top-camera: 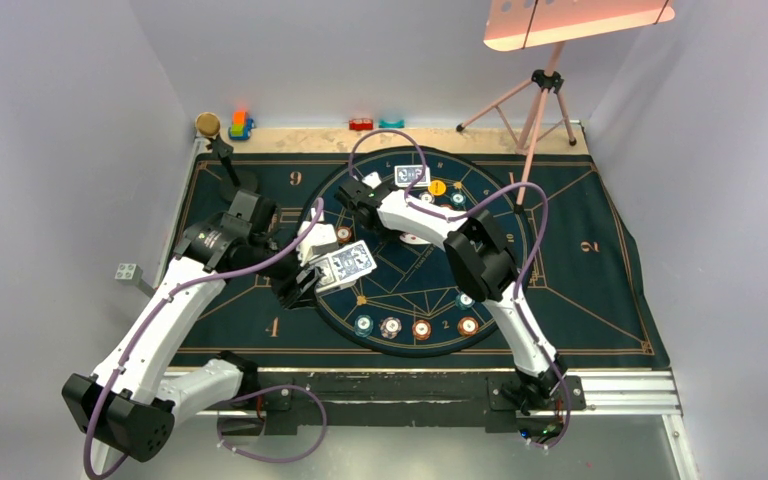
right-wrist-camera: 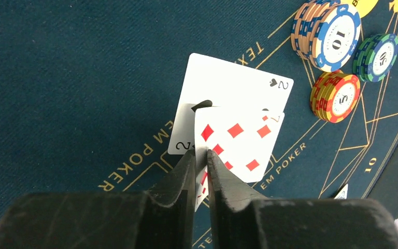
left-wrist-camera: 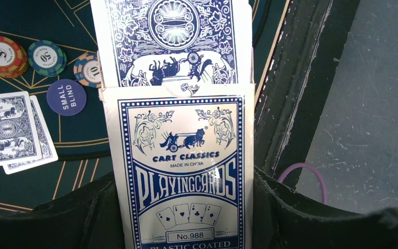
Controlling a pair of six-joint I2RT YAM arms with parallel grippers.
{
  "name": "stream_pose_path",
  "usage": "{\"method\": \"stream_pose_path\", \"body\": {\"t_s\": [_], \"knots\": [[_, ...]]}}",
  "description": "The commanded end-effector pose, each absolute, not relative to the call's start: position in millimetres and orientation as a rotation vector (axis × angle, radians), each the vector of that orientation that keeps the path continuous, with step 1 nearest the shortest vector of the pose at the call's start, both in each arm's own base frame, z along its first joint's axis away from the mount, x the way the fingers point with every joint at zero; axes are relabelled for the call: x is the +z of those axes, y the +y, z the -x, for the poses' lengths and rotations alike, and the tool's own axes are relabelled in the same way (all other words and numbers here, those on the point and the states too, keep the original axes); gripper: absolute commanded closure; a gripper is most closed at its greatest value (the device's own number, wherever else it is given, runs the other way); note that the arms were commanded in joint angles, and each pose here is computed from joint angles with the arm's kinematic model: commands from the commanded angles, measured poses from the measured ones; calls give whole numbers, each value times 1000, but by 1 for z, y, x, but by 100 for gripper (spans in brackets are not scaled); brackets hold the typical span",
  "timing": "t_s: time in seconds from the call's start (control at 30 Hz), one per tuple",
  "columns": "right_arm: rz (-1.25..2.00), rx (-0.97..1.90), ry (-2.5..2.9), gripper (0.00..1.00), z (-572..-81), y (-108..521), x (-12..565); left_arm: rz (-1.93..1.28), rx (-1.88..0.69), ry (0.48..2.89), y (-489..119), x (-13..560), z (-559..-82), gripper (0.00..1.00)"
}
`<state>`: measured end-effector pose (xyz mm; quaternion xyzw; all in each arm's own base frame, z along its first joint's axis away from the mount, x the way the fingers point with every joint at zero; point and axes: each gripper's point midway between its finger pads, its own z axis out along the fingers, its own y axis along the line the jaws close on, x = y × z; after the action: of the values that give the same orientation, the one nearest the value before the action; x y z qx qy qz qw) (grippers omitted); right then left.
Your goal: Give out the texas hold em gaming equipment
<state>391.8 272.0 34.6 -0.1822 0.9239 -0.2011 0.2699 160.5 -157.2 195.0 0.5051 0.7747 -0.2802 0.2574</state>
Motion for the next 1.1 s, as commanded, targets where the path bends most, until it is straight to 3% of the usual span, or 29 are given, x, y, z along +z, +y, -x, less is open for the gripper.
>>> {"method": "stream_pose_path", "body": {"t_s": [0.0,0.27,0.67,0.7,0.8,0.83,0.93,1.07], "knots": [[472,-422,2489,81,-391,289,47,-1372,-740,2038,-159,203,-165,86],[483,-264,2499,66,-391,310,59,-1376,-737,2036,-158,202,-164,86],[455,-9,2532,62,-383,332,89,-1379,-722,2027,-156,204,-163,88],[440,15,2525,59,-384,331,99,-1378,-722,2027,-156,204,-163,88],[359,44,2472,28,-388,323,140,-1378,-717,2020,-157,205,-165,88],[342,48,2449,22,-388,319,155,-1379,-719,2019,-157,204,-164,89],[304,101,2413,13,-381,310,189,-1384,-732,2020,-158,204,-164,89],[267,354,2406,10,-360,303,226,-1382,-738,2000,-160,209,-164,90]]}}
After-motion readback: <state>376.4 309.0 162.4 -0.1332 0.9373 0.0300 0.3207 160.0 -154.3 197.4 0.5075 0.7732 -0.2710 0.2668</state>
